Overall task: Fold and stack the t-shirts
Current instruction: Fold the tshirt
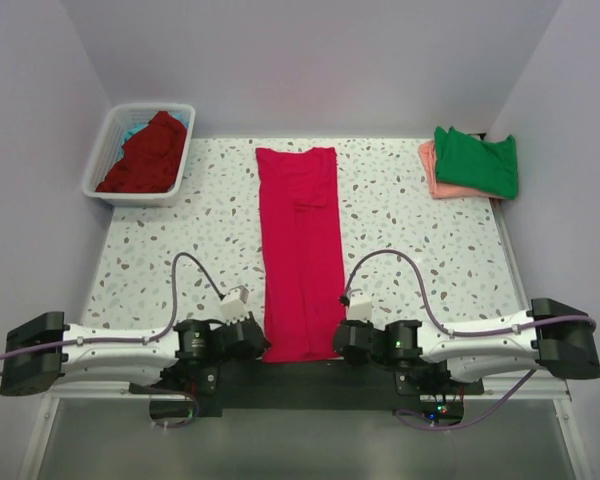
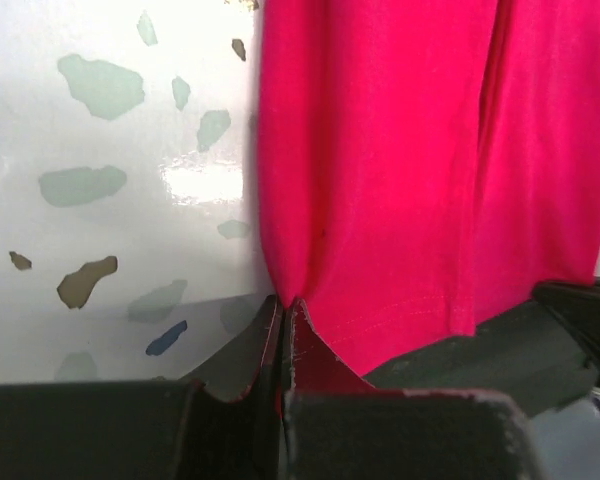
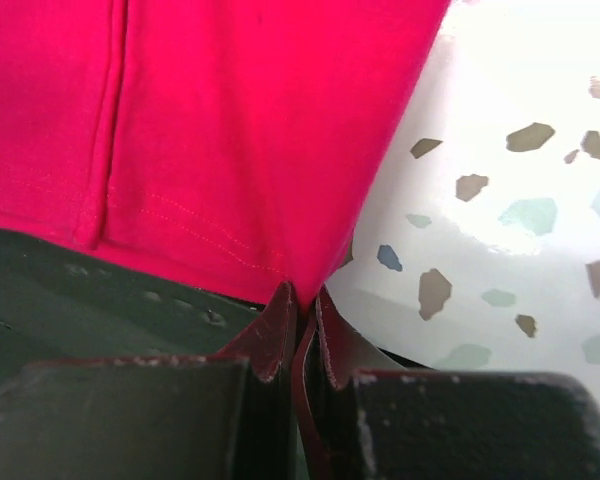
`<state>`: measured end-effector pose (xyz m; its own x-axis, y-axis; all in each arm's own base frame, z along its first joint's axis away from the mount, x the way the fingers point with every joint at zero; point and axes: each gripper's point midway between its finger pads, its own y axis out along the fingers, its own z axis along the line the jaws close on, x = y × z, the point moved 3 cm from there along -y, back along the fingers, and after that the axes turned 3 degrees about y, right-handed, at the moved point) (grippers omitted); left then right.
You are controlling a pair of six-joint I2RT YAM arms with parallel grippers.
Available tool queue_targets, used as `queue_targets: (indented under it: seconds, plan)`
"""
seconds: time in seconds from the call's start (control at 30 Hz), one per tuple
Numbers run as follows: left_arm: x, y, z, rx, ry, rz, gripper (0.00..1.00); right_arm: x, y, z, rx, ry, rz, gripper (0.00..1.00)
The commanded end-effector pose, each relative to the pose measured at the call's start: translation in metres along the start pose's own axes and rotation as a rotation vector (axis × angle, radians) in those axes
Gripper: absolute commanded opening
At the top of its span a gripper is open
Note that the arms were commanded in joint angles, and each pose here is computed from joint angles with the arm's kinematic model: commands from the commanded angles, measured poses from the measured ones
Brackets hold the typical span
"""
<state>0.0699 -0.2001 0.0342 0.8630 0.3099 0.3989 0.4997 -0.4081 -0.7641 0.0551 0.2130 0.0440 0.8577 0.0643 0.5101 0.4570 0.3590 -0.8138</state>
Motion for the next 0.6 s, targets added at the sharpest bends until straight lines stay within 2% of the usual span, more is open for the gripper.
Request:
queue_targets:
  seconds: [0.0,0.1,0.23,0.57]
  plan:
    - [0.006,-0.008,0.031,0.252,0.106,-0.083,0.00,0.027,-0.015,-0.003,-0.085,-0.026,-0.131,0.00]
    - [0.016,-0.013,0.014,0.278,0.113,-0.142,0.00,0.039,-0.021,0.001,-0.097,-0.056,-0.168,0.00]
    - [0.028,-0.016,-0.010,0.231,0.086,-0.205,0.00,0.061,-0.038,0.000,-0.112,-0.082,-0.257,0.00]
    - [0.069,-0.040,-0.045,0.198,0.074,-0.364,0.00,0.099,-0.067,0.000,-0.166,-0.107,-0.395,0.00]
